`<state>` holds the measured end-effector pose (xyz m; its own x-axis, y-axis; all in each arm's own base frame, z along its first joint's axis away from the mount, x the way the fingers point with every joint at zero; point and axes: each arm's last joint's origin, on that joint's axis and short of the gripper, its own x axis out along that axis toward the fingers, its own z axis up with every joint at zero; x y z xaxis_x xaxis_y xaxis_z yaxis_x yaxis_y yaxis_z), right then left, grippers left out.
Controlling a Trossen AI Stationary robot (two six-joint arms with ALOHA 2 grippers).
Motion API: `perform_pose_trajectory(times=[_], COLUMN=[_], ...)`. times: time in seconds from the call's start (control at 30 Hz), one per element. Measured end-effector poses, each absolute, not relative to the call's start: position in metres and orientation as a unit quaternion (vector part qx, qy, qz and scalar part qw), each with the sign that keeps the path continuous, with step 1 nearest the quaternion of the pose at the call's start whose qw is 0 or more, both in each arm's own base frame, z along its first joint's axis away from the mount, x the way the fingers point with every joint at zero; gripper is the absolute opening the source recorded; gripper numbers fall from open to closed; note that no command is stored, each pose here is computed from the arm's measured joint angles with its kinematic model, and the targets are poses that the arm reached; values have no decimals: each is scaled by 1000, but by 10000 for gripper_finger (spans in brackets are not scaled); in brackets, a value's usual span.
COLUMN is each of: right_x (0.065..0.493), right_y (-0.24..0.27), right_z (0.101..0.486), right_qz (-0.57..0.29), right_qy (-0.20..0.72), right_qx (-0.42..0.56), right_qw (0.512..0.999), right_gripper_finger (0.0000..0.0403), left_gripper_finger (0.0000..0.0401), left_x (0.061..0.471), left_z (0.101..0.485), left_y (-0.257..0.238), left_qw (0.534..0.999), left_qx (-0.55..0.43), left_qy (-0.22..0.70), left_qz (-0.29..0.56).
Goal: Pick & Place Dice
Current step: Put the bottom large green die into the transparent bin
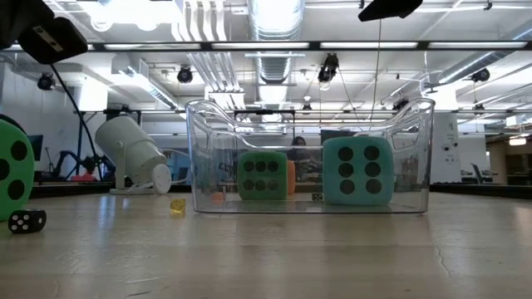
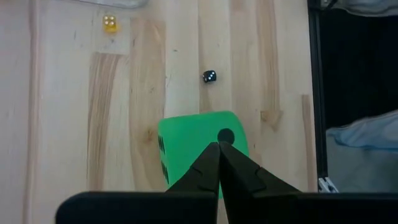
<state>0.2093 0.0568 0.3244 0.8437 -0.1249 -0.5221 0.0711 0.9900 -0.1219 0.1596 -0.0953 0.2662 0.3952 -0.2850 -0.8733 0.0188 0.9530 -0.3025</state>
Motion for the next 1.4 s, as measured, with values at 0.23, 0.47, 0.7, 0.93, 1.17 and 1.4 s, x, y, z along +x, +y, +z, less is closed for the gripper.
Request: perform_pose_trajectory(times=[0.23,0.47,0.7,0.93,1.17,1.4], right_x=[209,209,209,209,209,209], right_y=[57,57,57,57,57,57], right_z=[324,324,324,324,324,324], right_qz=[-51,-51,-51,-51,-51,-51], right_qy=[275,275,275,275,277,277], right_qx=[-49,-49,-49,-49,-50,-50], right_qw=[959,959,959,959,958,958], right_gripper_finger=[400,400,400,400,400,400], left_gripper_finger=[10,10,10,10,55,175], left_x=[158,147,151,159,171,181], left_z=[265,259,260,256,247,252], left_y=[-94,-85,-87,-92,-110,-127], left_qw=[823,791,802,803,771,768], left_qx=[-121,-146,-158,-169,-137,-131], left_qy=[550,593,575,571,621,624], left_qz=[-78,28,28,30,46,53])
